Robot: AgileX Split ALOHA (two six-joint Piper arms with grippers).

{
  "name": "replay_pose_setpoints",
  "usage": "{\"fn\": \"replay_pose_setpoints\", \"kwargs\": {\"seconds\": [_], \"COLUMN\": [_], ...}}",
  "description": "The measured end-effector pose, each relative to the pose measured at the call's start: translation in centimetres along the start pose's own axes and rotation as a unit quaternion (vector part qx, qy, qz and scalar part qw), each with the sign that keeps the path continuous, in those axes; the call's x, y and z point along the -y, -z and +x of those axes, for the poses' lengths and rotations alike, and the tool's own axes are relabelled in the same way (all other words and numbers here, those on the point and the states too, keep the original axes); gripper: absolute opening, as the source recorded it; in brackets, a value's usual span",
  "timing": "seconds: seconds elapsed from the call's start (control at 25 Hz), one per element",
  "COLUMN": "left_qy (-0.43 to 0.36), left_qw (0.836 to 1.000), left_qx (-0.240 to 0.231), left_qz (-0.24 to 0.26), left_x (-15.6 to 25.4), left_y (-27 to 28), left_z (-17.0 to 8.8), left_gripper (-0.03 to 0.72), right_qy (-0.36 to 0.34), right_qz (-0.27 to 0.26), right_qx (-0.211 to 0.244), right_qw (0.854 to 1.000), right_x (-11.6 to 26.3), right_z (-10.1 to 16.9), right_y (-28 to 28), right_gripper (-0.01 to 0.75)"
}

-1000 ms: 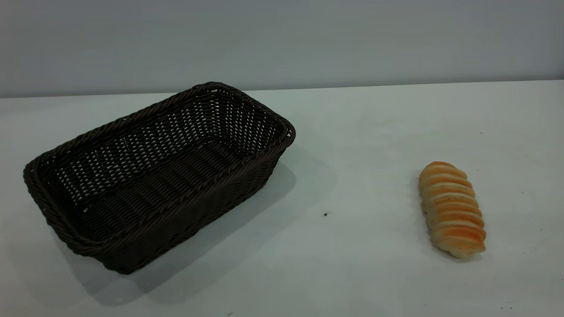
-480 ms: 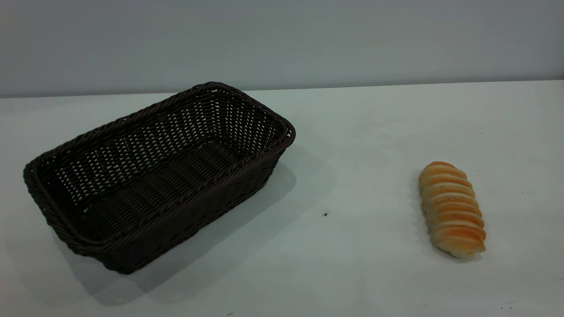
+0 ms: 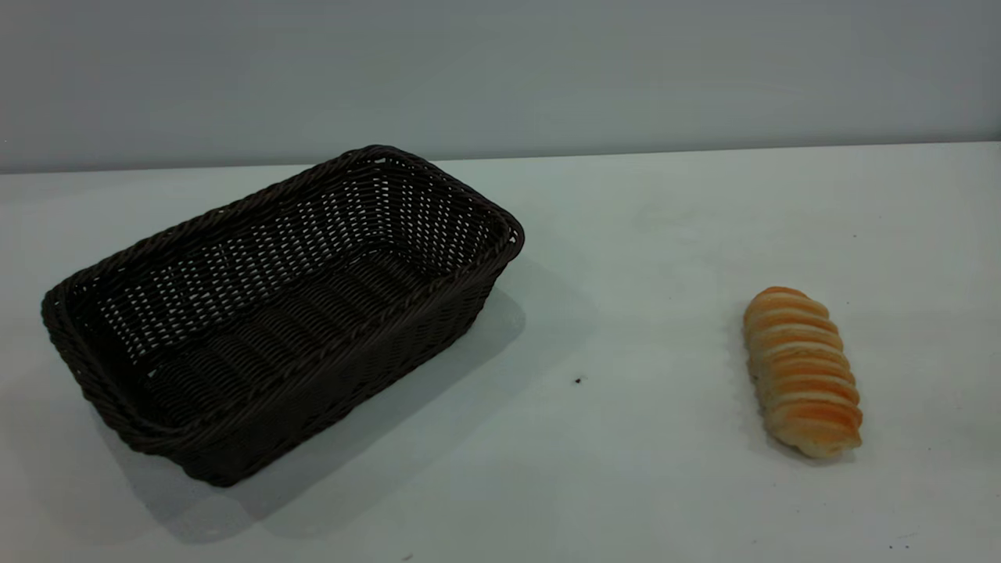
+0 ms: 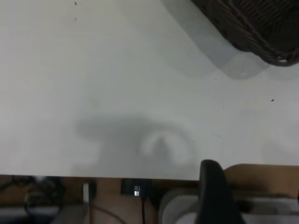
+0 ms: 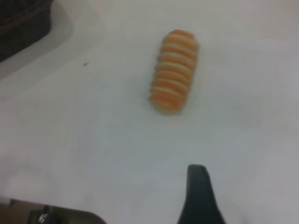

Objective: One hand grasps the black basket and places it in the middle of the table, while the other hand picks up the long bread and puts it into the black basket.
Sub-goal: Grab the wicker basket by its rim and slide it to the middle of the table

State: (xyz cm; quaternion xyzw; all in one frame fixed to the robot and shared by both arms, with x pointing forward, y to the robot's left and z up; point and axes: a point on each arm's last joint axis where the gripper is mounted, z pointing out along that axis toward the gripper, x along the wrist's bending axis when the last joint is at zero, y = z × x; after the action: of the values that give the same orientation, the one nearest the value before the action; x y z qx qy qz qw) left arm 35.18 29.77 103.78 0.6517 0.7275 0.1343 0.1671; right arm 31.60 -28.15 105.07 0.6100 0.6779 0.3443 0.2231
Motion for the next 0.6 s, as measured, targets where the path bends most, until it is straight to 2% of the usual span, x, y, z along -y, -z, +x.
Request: {"fn": "replay_pose_setpoints", "kwargs": {"seconds": [0.24,0.44,0.6], "left_qy": [0.034,0.088,0.166], "left_qw": [0.998,0.994,0.982], "left_qx": [0.000,-0.004,-0.009], "left_qz": [0.060,0.061,0.086], "left_x": [-6.9,-9.7,-10.5], "left_y": [-2.8,-7.1,-11.5], "left_z": [-1.1,-1.4,-1.6], "left_gripper": [0.487,0.487,0.487], "right_qy": [0.007,0.011,0.021], "right_qz": [0.024,0.012,0.010], "right_qx": [-0.008,-0.005,-0.005], "right_qw": [1.000,1.000,1.000], "right_x": [-1.2,-1.5,-1.5], "right_z": [-0.5,-0.6,-0.6], "right_y": [-2.2,-2.3,-2.3], "right_gripper": [0.529,0.529,0.529]}}
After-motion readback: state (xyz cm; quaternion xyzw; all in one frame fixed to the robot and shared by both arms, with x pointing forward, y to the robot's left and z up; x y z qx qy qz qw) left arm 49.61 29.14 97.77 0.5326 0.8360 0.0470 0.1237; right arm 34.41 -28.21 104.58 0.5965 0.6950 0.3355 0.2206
